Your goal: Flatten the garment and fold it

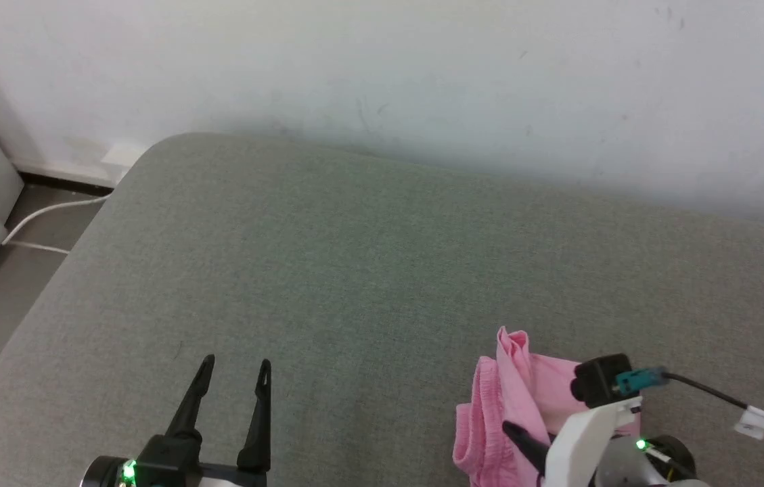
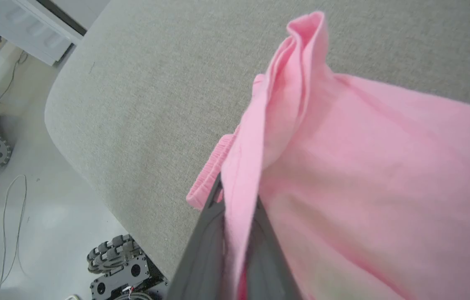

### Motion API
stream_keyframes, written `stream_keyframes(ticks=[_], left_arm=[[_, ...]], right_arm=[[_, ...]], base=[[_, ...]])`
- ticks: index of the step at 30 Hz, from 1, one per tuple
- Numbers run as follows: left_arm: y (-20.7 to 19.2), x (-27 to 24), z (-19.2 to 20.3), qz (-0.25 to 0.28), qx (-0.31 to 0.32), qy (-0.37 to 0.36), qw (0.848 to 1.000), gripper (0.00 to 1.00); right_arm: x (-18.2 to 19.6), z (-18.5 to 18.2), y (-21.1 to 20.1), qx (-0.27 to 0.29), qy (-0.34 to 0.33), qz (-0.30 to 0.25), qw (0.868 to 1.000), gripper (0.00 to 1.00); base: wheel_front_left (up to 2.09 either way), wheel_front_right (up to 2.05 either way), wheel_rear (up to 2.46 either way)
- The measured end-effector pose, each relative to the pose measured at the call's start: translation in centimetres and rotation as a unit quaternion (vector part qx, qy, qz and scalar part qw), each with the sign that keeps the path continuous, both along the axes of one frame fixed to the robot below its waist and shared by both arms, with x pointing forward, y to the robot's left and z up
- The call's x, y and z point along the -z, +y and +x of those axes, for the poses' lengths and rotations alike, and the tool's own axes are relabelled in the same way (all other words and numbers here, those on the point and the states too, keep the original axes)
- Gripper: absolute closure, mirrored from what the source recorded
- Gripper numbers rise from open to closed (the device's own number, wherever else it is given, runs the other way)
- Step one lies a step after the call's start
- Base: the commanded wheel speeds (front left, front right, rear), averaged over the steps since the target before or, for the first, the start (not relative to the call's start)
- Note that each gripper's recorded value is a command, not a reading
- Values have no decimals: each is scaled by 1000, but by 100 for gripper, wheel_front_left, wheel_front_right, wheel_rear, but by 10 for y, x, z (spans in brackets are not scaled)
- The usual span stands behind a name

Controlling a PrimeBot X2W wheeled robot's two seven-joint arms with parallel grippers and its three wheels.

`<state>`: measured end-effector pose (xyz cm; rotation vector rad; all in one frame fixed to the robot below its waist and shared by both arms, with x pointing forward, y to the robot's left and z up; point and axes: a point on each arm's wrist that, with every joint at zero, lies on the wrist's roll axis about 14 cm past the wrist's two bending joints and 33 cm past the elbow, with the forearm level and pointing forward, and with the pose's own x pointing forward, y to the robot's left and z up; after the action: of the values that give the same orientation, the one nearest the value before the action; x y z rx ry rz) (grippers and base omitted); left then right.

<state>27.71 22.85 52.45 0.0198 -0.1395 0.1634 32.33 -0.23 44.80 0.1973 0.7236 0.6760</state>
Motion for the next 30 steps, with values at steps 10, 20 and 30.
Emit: stream_keyframes(ticks=[10,20,30], left_arm=[[5,10,-5,-4,-13,19,1000,0],[-1,9,5,-6,0,16,1000,0],[-16,0,17,-7,31,-2,999,0]], right_arm=[[49,-15,33,-69,34,-47,996,0],[45,-11,40,-99,-7,-44,994,0],[-30,56,-27,-31,-184,-81,979,0]], base=[[0,0,0],[0,0,0],[0,0,0]])
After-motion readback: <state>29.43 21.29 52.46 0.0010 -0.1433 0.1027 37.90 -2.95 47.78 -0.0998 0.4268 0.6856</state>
